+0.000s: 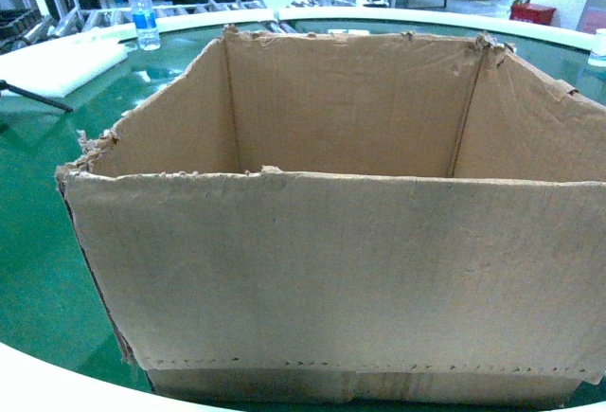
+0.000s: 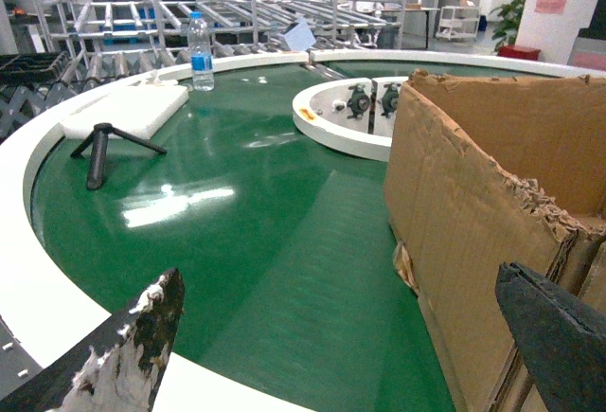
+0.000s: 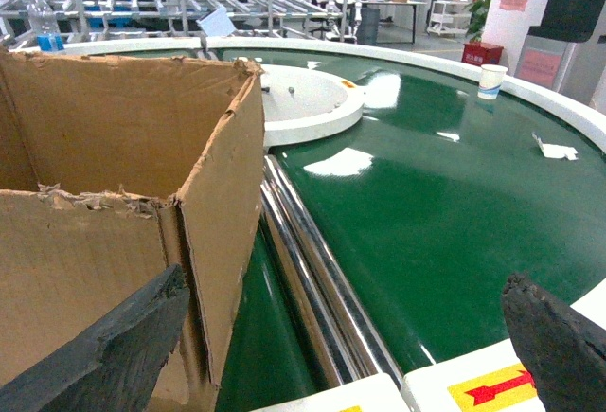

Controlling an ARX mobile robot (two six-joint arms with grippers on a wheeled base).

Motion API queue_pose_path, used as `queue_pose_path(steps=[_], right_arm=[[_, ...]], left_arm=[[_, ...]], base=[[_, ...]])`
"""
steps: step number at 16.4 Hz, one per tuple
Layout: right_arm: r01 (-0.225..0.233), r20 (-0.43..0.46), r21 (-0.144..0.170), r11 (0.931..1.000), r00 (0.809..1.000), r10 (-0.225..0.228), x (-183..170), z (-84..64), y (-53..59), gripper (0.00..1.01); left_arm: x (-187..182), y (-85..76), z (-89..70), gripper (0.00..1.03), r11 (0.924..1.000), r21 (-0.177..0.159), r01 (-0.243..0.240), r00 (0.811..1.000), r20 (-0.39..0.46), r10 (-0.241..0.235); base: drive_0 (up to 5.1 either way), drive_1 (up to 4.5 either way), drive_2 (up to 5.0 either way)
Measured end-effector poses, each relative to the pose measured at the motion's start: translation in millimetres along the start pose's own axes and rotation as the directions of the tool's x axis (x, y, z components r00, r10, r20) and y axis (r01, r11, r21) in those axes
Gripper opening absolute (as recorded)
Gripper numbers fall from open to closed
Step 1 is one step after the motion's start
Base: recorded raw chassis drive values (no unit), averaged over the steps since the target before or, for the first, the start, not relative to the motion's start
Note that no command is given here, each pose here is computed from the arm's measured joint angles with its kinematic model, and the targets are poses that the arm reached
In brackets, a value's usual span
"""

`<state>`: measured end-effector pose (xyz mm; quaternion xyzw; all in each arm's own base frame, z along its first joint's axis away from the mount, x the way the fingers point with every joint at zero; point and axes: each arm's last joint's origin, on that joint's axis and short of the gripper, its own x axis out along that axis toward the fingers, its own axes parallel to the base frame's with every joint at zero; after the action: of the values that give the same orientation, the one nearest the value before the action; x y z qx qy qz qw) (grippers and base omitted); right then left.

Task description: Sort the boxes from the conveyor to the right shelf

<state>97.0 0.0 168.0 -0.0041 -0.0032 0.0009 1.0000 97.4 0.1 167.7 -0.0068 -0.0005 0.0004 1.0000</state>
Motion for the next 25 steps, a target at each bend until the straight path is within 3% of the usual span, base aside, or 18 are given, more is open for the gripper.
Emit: queue_pose_path(steps=[5,6,7,8,10,11,12,13,23,24,25], right_arm=[[-0.008,0.001,0.001,1.0,1.0,0.008,0.2,0.2,-0.3,0.98],[-0.026,-0.006,0.01,0.9996,1.0,0.026,4.4,2.7,-4.9,0.98],[-0.05,-0.035,0.028,0.9984,0.998,0.051,10.9,9.7,-8.7,0.98],[-0.091,-0.015,0.026,0.9955,0.996,0.091,19.2,22.9,-8.4,0.98],[-0.141,0.009,0.01,0.9899,0.99,0.141,44.2,52.3,-6.9,0.98],[-0.167,-0.023,0.01,0.986,0.986,0.167,58.6,63.3,-4.6,0.98],[-0.22,-0.076,0.011,0.9754,0.972,0.22,75.7,76.6,-1.0,0.98],[-0.233,-0.075,0.011,0.9723,0.969,0.234,85.9,88.0,-1.2,0.98],[-0.235,-0.087,0.015,0.9718,0.968,0.236,85.3,88.3,-1.3,0.98],[-0.278,-0.16,0.061,0.9586,0.945,0.284,90.7,81.8,0.5,0.98],[-0.341,-0.241,0.105,0.9342,0.903,0.356,101.1,78.7,8.0,0.98]], left_arm=[[0.4,-1.0,0.5,0.98,1.0,0.001,-0.002,1.0,0.003,0.002],[5.6,-9.6,5.5,0.98,0.9999,0.003,0.012,1.0,0.019,-0.012],[14.2,-21.8,13.7,0.98,0.9979,0.01,0.064,0.998,-0.001,-0.064],[24.8,-28.1,27.4,0.98,0.9968,0.008,0.08,0.997,0.01,-0.08],[55.7,-36.8,60.0,0.98,0.9985,0.003,0.056,0.997,0.05,-0.056],[72.3,-43.5,70.2,0.98,0.9971,0.006,0.076,0.997,0.033,-0.076],[91.0,-52.4,76.8,0.98,0.9964,0.027,0.08,0.996,-0.036,-0.079],[100.3,-56.6,77.1,0.98,0.9955,0.04,0.085,0.993,-0.084,-0.082],[99.0,-58.6,78.5,0.98,0.996,0.043,0.079,0.996,-0.052,-0.076],[103.5,-65.2,75.2,0.98,0.9958,0.061,0.069,0.997,-0.036,-0.067],[112.5,-72.2,68.8,0.98,0.9937,0.078,0.081,0.995,-0.068,-0.076]], base=[[0.0,0.0,0.0],[0.0,0.0,0.0],[0.0,0.0,0.0],[0.0,0.0,0.0],[0.0,0.0,0.0],[0.0,0.0,0.0],[0.0,0.0,0.0],[0.0,0.0,0.0],[0.0,0.0,0.0],[0.0,0.0,0.0],[0.0,0.0,0.0]])
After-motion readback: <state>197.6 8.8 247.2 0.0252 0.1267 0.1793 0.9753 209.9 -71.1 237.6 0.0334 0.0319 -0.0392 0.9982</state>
